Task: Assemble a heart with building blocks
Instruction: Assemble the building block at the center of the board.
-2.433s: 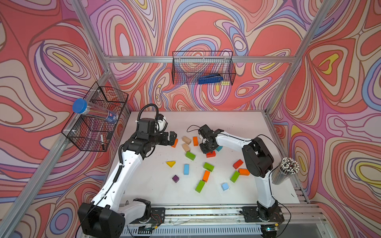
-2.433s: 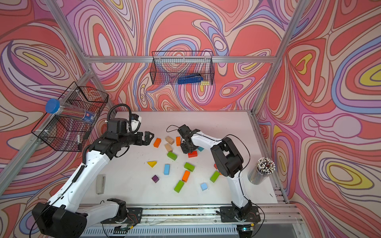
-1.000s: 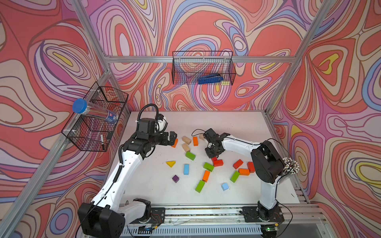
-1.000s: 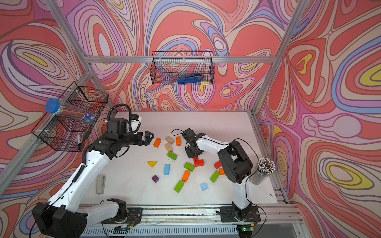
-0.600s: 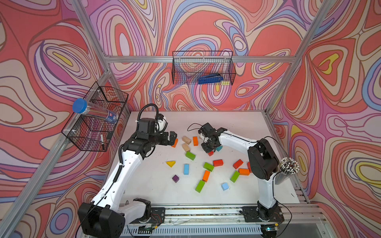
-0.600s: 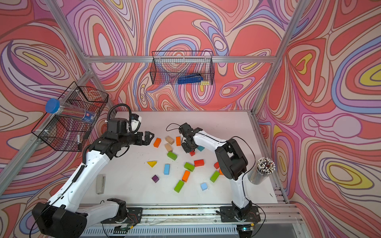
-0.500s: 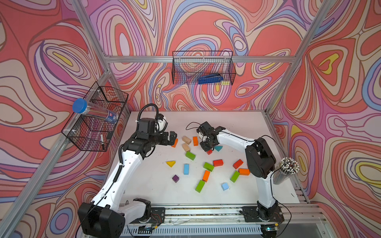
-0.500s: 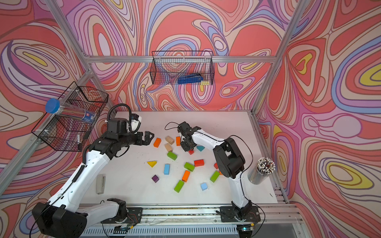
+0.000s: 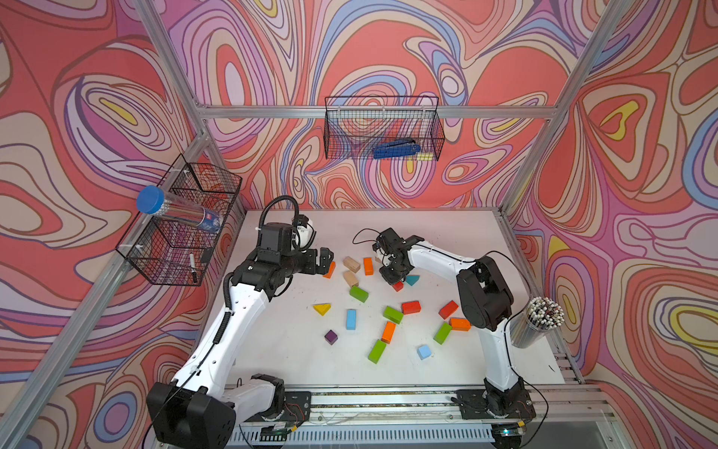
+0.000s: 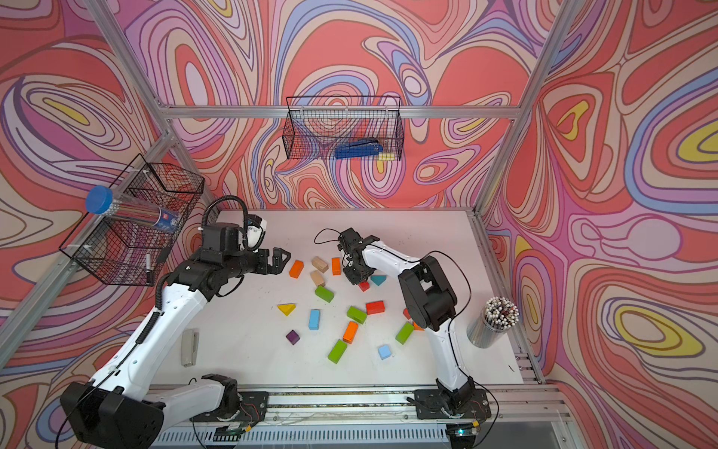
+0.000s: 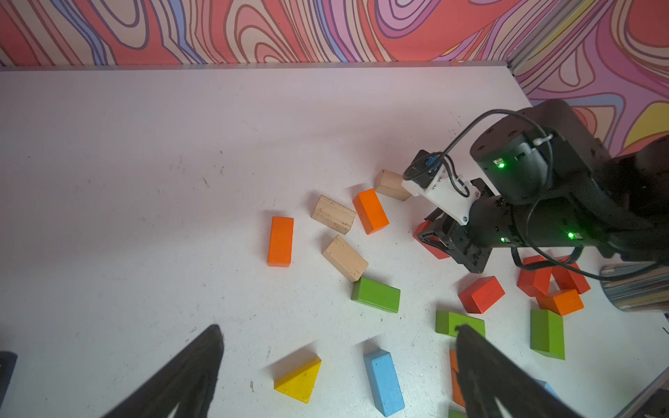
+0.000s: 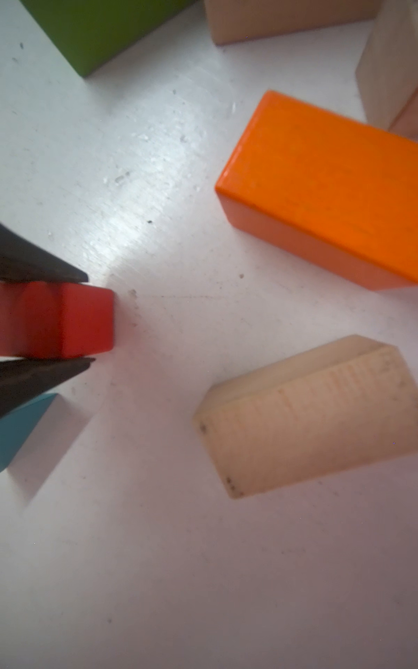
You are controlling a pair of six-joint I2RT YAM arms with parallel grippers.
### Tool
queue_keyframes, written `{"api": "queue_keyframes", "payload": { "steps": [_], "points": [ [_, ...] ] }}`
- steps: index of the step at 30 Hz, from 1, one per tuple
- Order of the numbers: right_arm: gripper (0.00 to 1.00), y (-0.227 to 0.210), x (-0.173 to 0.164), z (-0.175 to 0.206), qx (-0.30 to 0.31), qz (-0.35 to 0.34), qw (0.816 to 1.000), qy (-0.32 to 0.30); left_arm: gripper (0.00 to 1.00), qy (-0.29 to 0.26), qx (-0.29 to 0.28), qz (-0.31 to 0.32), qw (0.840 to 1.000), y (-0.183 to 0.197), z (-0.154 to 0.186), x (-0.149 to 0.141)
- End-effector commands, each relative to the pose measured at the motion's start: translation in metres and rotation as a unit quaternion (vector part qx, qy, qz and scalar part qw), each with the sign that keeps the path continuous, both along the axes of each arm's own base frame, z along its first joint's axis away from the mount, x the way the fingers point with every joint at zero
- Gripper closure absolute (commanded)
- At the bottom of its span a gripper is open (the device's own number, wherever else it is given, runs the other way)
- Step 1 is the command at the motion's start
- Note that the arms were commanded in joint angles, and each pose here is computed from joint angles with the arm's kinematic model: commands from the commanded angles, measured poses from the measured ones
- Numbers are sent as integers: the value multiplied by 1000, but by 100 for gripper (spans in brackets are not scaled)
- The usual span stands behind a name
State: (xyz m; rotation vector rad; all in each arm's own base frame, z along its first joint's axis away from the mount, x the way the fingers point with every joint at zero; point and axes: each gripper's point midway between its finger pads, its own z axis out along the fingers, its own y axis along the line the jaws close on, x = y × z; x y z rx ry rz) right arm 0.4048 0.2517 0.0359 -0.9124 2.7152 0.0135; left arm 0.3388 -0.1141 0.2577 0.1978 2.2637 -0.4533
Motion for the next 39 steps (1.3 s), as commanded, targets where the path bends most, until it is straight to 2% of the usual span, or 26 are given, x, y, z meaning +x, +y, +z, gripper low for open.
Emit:
{"api": "queue_keyframes", "payload": {
  "steps": [1, 39],
  "points": [
    [78, -5, 5, -7, -9, 0, 1000, 5, 0, 11, -1, -6, 1000, -2, -4, -5],
    [79, -19, 20, -9, -10, -4, 1000, -3, 1, 15, 1, -9, 1000, -3, -9, -1]
  ]
}}
